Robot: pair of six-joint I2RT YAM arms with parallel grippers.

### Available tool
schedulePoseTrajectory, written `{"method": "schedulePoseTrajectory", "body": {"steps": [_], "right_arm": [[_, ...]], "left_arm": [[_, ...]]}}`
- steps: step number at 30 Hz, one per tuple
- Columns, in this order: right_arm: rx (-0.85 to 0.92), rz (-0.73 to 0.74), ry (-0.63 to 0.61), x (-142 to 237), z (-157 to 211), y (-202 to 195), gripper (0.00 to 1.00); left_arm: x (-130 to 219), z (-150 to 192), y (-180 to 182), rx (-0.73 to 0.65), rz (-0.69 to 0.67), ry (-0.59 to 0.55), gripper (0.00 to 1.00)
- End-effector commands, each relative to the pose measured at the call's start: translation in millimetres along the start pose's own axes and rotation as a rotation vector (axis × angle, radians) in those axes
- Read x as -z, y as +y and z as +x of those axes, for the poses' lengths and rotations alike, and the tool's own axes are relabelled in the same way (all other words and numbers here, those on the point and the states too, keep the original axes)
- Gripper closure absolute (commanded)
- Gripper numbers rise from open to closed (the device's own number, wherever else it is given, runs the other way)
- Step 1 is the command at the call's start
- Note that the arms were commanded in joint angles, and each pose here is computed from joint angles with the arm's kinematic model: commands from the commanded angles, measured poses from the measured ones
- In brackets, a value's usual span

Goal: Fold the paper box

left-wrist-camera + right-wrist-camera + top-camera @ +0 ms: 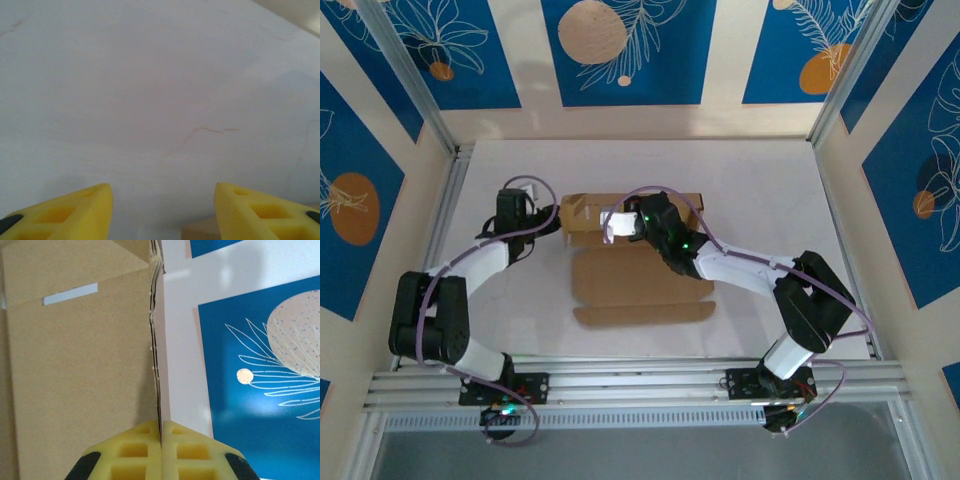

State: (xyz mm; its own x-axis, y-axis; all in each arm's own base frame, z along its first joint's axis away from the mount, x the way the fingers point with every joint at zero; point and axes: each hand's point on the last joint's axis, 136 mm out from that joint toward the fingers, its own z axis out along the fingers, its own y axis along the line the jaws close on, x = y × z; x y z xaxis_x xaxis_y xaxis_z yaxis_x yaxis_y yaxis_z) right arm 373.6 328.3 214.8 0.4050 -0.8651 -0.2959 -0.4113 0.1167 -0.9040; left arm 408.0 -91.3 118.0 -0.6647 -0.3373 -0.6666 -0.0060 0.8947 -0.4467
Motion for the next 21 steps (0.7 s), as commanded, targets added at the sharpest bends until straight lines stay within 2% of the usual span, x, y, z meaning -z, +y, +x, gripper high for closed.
{"method": "schedulePoseTrajectory", "body": {"steps": [1,5,11,16,21], "right_arm": [[-0.051,0.03,-0.057,0.8,-16.3,-3.8,1.0],[-0.077,0.019,-0.055,-0.2,-18.7,0.0,1.0],[-0.108,0.009,-0.049,-1.8,-20.2,6.9,1.0],[-0.174,0.02,-0.051,-1.3,-18.8,8.3,1.0],[-0.188,0.007,-0.054,-2.4,-20.6,17.1,1.0]], "left_arm": [[8.3,1.3,-34.8,0.041,0.169,-0.035,0.44],[8.4,7.2,-43.3,0.096,0.233,-0.049,0.43],[13.1,5.3,-73.0,0.155,0.401,-0.081,0.43],[21.0,-1.9,-81.6,0.212,0.468,-0.14,0.43],[17.6,6.9,-94.0,0.228,0.543,-0.109,0.46]]}}
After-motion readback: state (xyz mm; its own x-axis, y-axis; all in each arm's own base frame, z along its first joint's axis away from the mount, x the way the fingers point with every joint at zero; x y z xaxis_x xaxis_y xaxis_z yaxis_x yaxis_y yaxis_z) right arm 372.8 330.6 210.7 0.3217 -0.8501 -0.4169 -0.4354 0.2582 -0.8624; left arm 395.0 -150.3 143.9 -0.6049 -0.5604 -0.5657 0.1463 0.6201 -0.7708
